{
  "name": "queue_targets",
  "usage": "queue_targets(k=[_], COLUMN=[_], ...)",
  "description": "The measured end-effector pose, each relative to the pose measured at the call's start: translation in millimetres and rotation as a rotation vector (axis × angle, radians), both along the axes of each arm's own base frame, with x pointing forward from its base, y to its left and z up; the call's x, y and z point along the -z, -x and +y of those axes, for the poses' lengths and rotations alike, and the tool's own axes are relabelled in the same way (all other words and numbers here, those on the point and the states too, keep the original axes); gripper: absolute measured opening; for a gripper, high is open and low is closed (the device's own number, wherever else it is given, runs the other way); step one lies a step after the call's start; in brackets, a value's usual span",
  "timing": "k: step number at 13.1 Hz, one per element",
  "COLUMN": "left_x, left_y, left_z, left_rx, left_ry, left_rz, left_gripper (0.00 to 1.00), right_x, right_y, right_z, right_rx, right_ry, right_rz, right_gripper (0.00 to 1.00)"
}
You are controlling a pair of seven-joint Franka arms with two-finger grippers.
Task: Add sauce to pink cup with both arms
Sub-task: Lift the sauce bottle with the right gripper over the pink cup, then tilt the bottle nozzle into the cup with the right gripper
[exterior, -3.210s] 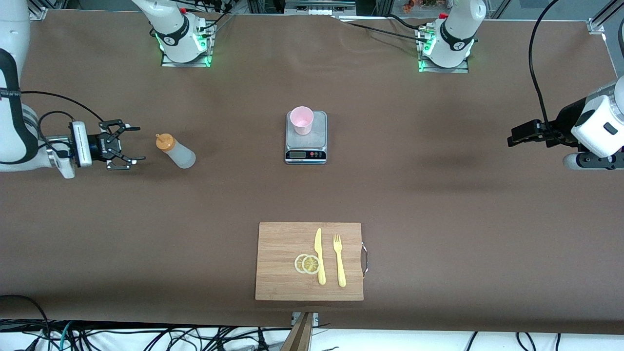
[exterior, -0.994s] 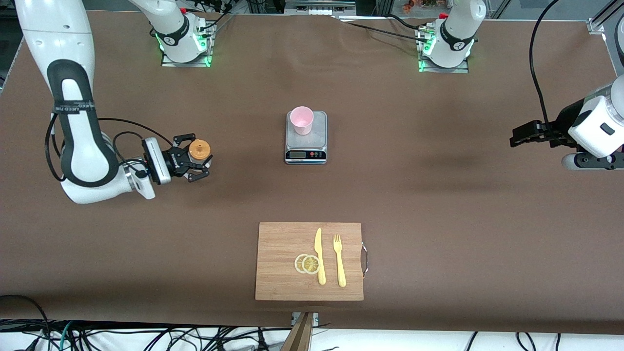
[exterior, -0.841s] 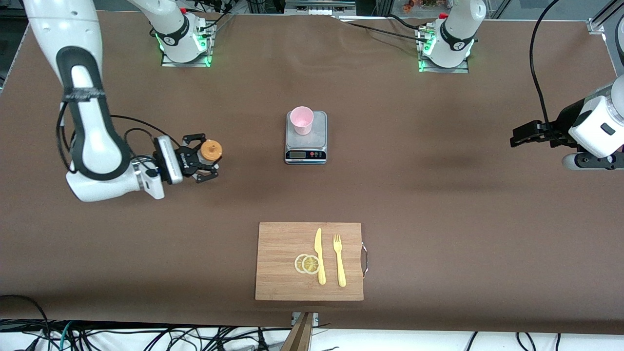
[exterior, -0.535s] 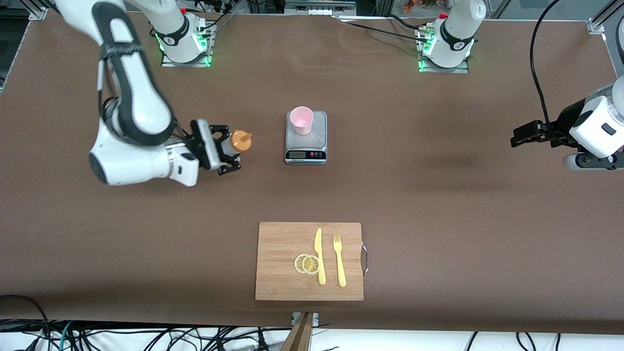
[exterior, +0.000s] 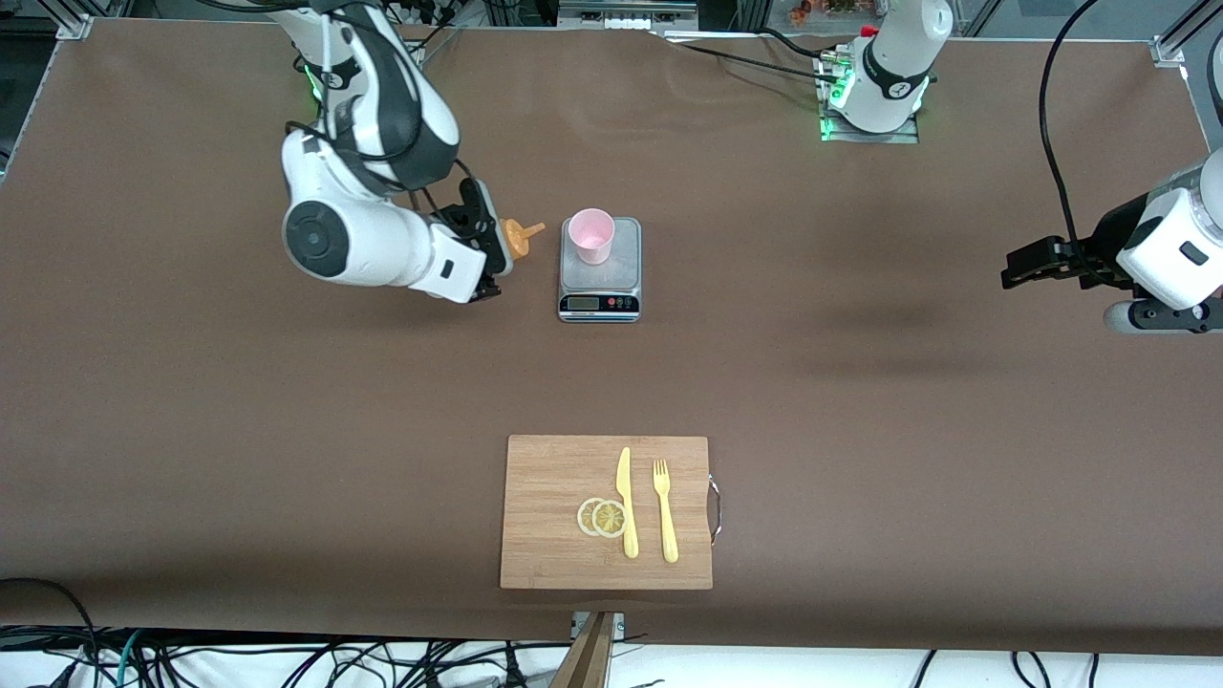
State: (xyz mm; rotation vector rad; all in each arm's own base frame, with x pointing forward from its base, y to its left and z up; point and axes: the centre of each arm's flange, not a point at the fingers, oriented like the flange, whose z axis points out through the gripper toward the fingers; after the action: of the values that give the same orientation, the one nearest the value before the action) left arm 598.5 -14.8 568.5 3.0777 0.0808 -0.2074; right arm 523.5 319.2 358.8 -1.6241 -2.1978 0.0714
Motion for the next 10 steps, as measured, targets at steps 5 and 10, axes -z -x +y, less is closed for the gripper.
queue_targets(k=[5, 10], left_x=[0, 0], left_y=[0, 0], left_z=[0, 0], left_rx=[0.0, 0.0], left_ry=[0.0, 0.0], left_rz=[0.0, 0.0], left_gripper=[1.0, 1.0], right_x=[10, 18], right_y=[57, 77], right_z=[76, 92], right_rx=[0.023, 0.01], right_ry=[0.293, 0.411], right_rz=[-0.149, -0.228], right_gripper=[0.26, 0.26])
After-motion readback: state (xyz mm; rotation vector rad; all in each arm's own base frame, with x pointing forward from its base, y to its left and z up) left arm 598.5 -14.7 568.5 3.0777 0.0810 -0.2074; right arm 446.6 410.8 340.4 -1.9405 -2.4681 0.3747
